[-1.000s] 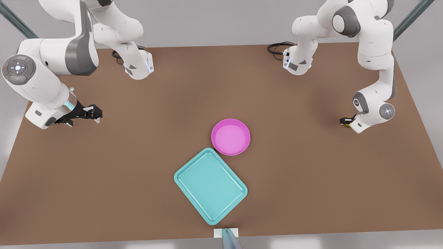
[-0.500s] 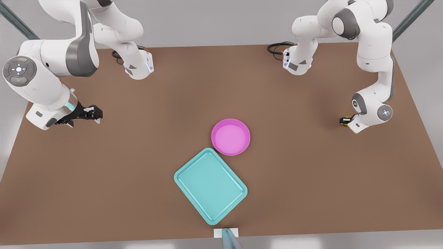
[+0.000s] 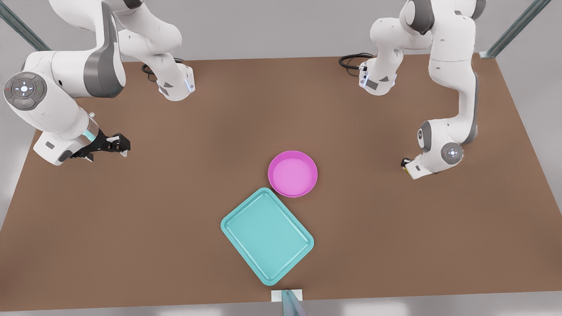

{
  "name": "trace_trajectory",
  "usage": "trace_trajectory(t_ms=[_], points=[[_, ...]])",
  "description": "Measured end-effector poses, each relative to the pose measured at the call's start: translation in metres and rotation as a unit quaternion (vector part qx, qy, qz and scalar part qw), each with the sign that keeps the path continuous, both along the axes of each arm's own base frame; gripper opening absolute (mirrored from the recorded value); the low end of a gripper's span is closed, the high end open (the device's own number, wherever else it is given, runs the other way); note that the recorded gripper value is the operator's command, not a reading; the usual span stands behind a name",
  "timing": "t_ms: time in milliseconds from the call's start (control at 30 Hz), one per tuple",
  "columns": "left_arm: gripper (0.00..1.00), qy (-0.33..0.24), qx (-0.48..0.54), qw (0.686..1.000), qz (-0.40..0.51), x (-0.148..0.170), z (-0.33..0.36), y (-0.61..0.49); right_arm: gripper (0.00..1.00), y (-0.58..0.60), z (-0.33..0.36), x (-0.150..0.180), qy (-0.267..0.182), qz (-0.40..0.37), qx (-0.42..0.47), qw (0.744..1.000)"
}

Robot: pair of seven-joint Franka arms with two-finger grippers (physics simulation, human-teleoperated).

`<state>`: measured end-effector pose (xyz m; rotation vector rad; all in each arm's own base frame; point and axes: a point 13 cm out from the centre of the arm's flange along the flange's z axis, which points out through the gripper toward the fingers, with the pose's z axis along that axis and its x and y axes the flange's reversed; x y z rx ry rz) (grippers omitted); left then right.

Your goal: Place the orange on the plate with the left arm and the plate on the tray with the right arm

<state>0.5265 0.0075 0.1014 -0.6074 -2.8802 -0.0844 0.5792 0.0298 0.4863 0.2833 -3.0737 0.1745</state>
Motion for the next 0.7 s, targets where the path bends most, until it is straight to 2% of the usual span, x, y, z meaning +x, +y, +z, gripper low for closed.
trace_trajectory(t_ms=[67, 100, 133, 200, 267, 433, 467, 600, 633, 700], points=[[0.56, -0.025, 0.002, 0.998, -0.066, 0.048, 0.031, -0.127, 1.0, 0.0, 0.0, 0.0, 0.0, 0.0, 0.0, 1.0], [0.56, -0.03, -0.001, 0.996, -0.086, 0.056, 0.04, -0.193, 1.0, 0.0, 0.0, 0.0, 0.0, 0.0, 0.0, 1.0], [0.56, -0.032, -0.008, 0.994, -0.103, 0.055, 0.042, -0.259, 1.0, 0.0, -0.001, 0.0, 0.001, 0.0, 0.0, 1.0], [0.56, -0.022, -0.031, 0.992, -0.122, 0.032, 0.033, -0.381, 1.0, 0.0, -0.003, 0.001, 0.002, 0.0, 0.0, 1.0], [0.56, -0.008, -0.035, 0.994, -0.102, 0.011, 0.018, -0.435, 1.0, 0.0, -0.003, 0.001, 0.003, 0.0, 0.0, 1.0], [0.57, 0.0, -0.017, 1.0, -0.001, 0.0, 0.002, -0.451, 1.0, 0.0, -0.005, 0.001, 0.004, 0.0, 0.0, 1.0], [1.0, 0.0, -0.015, 1.0, 0.018, -0.001, 0.002, -0.452, 1.0, 0.0, -0.005, 0.001, 0.004, 0.0, 0.0, 1.0], [1.0, -0.003, -0.008, 0.996, 0.084, 0.001, 0.012, -0.451, 1.0, 0.003, -0.015, 0.0, 0.014, 0.0, 0.005, 1.0], [1.0, -0.01, -0.002, 0.995, 0.103, 0.011, 0.034, -0.437, 1.0, 0.006, -0.023, -0.001, 0.022, 0.0, 0.011, 1.0], [1.0, -0.048, 0.02, 0.982, 0.181, 0.07, 0.139, -0.335, 1.0, 0.025, -0.058, 0.0, 0.052, 0.001, 0.037, 0.998]])
